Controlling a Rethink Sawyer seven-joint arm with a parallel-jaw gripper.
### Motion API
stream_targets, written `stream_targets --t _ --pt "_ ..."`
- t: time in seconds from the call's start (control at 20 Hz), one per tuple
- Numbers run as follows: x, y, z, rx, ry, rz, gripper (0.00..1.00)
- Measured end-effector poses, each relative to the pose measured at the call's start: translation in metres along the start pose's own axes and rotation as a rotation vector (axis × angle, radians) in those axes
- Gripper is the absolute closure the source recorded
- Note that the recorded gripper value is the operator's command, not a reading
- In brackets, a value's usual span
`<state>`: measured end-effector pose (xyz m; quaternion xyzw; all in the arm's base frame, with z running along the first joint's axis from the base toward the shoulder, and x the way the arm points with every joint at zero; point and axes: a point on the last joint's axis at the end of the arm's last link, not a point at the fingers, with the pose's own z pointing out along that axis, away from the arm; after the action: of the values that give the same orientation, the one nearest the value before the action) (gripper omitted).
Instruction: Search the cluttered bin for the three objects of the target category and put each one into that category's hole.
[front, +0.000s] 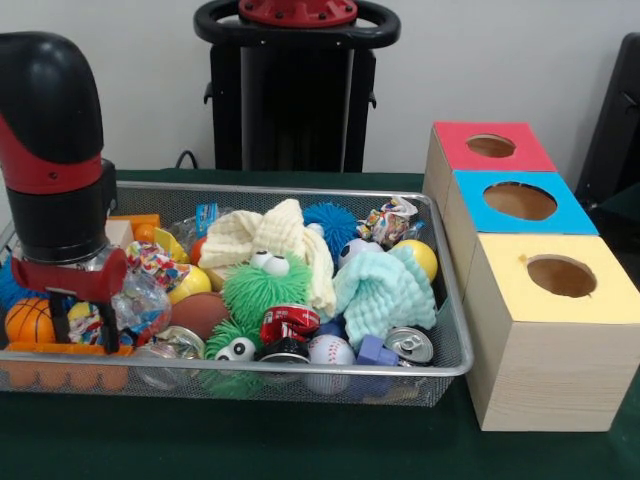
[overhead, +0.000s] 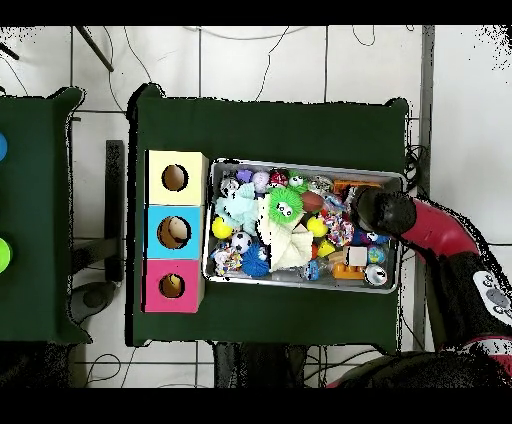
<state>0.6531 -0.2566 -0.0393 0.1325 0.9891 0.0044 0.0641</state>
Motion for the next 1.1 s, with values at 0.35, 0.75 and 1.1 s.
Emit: stream_targets --t 0.35,0.75,1.1 --pt "0.007 0.000 0.005 0.009 -0.016 -0.031 1.00" --pt "0.013 0.001 0.009 0.013 -0.061 -0.050 1.00" --pt "0.008 0.016 -0.013 0.021 -0.075 -0.084 1.00"
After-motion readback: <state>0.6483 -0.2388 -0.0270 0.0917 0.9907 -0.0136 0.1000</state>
